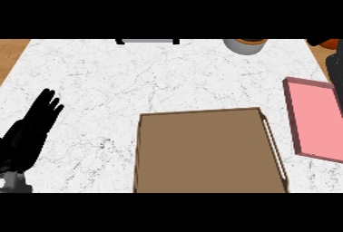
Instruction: Pick the squash from the tray and place it in the cardboard box
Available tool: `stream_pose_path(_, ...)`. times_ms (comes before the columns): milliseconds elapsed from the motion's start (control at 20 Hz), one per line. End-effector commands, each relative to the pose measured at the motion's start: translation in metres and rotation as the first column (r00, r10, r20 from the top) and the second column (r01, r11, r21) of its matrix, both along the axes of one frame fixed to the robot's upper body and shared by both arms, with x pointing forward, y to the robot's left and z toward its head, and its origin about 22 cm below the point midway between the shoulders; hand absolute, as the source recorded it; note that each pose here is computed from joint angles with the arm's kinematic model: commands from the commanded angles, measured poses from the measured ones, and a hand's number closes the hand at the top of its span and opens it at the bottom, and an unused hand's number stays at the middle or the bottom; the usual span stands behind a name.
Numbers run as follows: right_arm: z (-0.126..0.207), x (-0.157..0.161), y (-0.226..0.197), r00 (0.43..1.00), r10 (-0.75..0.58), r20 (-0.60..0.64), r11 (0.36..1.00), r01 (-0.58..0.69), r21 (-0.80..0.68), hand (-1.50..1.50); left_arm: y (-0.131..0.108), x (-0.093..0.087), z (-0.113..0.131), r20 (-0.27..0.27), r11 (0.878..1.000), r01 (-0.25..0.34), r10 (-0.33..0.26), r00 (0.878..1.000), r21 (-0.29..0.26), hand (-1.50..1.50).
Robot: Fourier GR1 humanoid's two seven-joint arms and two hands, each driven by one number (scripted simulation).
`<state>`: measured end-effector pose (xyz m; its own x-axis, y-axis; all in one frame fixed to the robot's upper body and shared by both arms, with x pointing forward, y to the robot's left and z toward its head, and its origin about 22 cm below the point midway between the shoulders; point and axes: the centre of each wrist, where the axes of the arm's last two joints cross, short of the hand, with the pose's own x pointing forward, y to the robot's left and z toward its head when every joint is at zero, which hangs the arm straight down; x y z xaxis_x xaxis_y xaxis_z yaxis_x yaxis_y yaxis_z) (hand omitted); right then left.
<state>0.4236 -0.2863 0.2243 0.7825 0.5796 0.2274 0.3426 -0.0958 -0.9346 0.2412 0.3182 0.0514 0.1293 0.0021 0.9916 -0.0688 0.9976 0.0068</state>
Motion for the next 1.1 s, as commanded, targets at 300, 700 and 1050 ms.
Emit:
stream_pose_path(300,-0.074,-0.019,-0.062,1.000,-0.026,-0.002,0.993,0.026,0.113,1.50,-0.006,0.007,0.006,0.004,1.000,0.014,-0.014,1.000,-0.002,0.00)
stream_pose_path(700,-0.123,-0.038,-0.071,0.988,-0.101,-0.115,0.922,0.137,0.363,-1.50,0.017,-0.005,-0.005,0.002,1.000,-0.002,0.002,1.000,-0.012,0.00)
stream_pose_path(1050,-0.133,-0.048,-0.071,0.989,-0.015,0.144,0.951,-0.031,0.307,-1.50,-0.002,0.005,-0.014,0.016,1.000,0.010,-0.010,1.000,0.005,0.00)
